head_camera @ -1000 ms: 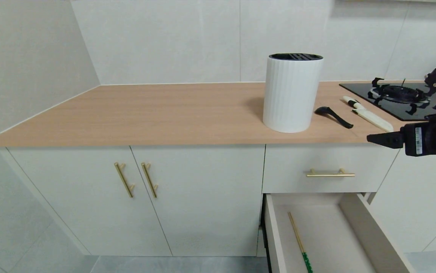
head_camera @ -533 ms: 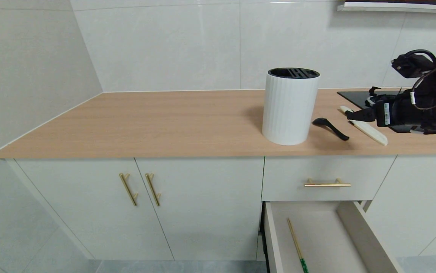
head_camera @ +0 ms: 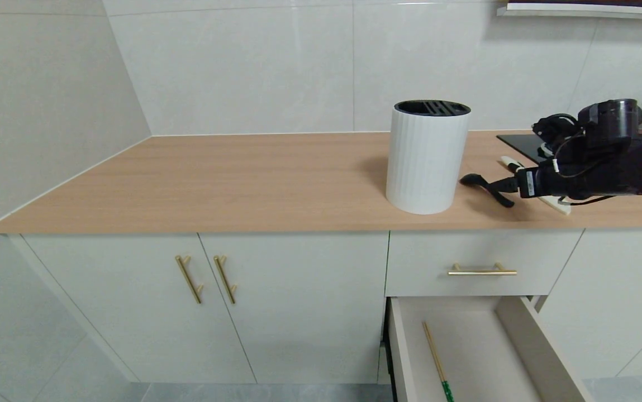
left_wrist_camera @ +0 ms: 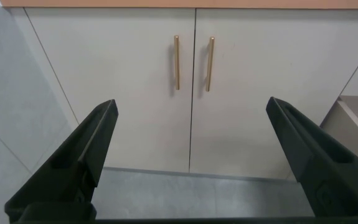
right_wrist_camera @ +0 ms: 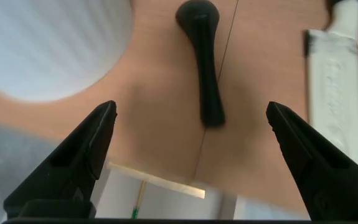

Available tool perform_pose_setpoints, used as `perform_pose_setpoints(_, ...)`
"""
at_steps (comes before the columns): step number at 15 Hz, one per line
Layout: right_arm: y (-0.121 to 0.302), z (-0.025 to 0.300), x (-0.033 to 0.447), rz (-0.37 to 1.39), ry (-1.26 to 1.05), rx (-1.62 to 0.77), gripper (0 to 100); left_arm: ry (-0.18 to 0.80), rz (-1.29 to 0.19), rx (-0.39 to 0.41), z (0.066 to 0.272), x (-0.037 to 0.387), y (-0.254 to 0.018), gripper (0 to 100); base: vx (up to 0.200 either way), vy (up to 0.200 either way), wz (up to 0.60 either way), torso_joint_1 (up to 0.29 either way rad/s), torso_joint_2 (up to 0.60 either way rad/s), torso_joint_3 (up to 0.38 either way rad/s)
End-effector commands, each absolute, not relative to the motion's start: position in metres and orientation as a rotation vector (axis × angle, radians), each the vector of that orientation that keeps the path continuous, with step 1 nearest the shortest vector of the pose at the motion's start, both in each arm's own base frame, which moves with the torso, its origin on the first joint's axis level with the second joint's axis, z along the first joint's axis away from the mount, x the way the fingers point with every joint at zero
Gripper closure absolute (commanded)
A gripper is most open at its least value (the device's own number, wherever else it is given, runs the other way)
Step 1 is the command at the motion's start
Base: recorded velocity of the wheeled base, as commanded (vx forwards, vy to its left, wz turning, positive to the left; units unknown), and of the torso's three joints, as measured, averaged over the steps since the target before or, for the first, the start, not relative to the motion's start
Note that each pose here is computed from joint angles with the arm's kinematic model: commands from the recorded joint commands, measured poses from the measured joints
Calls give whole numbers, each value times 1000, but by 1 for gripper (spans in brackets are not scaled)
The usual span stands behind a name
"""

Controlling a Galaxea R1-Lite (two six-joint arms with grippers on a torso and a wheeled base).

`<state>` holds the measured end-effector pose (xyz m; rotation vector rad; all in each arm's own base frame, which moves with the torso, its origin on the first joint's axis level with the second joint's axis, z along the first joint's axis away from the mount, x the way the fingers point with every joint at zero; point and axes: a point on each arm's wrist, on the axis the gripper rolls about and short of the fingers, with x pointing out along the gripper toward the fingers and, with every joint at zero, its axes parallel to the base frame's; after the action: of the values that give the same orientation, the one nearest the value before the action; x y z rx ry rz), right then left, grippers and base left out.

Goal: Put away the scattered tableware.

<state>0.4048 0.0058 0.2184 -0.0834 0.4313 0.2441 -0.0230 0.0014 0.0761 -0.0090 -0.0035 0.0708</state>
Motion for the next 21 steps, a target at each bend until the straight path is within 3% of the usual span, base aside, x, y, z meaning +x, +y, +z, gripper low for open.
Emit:
perform_pose_setpoints(1,3,182,432,239,455,-74,0,-3,72,-9,76,-23,1,0,0,0,0,0,0,0)
perform_pose_setpoints(9,-1,165,454,218,452,-14,0,-3,72,-9,77,-23,1,0,0,0,0,0,0,0)
perform_pose_setpoints(10,0,167,455,217,446,-14,100,-5,72,-9,76,-23,1,0,0,0,0,0,0,0)
perform_pose_setpoints(18,1,165,455,217,454,-1,100,-5,72,-9,76,-23,1,0,0,0,0,0,0,0)
perform_pose_setpoints(21,3,186,433,214,437,1,100,-3,72,-9,77,-23,1,0,0,0,0,0,0,0)
